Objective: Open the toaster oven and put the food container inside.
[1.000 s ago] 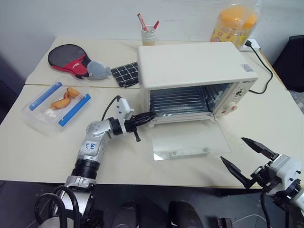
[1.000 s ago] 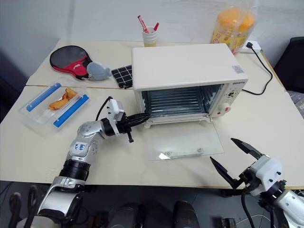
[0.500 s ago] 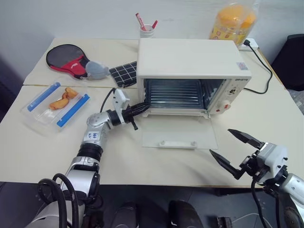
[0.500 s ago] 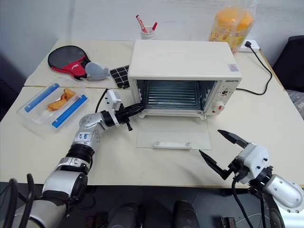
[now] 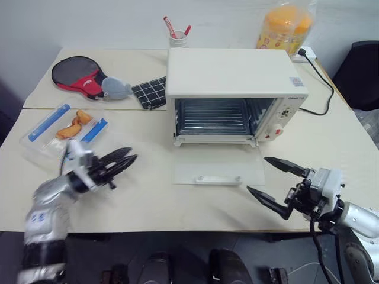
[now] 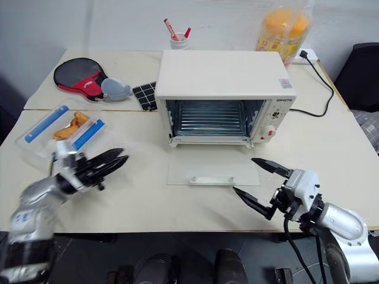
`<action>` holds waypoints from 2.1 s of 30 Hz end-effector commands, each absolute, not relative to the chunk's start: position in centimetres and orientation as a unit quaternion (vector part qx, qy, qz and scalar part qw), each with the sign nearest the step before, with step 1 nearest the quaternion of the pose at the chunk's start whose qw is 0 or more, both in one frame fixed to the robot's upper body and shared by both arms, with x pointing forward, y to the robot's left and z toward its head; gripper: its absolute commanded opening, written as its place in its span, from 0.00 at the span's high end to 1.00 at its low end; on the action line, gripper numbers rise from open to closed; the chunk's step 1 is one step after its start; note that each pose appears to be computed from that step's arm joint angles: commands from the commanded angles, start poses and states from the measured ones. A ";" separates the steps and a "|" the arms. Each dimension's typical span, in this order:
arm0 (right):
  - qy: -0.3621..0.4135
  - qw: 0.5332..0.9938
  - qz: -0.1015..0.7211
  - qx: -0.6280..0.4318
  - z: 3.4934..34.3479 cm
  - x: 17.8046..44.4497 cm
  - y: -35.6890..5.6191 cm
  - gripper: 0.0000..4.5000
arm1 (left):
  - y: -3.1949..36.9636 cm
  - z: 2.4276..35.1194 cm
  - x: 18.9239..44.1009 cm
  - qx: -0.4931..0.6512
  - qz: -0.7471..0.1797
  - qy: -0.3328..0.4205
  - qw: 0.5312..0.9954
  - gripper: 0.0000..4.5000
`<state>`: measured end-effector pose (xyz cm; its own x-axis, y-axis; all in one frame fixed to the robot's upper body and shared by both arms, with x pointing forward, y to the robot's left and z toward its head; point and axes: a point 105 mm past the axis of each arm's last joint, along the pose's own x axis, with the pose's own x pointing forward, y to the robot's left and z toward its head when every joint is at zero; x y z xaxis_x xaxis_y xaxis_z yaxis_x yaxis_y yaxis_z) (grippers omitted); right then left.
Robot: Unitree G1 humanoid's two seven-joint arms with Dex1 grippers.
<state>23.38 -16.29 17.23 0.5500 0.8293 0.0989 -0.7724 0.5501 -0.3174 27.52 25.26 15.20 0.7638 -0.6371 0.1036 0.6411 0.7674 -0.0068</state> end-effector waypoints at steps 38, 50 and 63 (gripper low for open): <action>-0.217 0.788 0.570 -0.087 19.3 24.4 -10.6 0.00 | 40.8 16.8 30.1 -0.329 0.168 0.160 0.915 0.01; -0.228 0.800 0.545 -0.108 19.0 24.4 -10.9 0.00 | 41.4 16.8 30.2 -0.270 0.188 0.181 0.927 0.66; -0.205 0.814 0.529 -0.124 18.6 24.4 -12.4 0.00 | 40.7 21.2 28.9 -0.157 0.126 0.188 0.961 0.93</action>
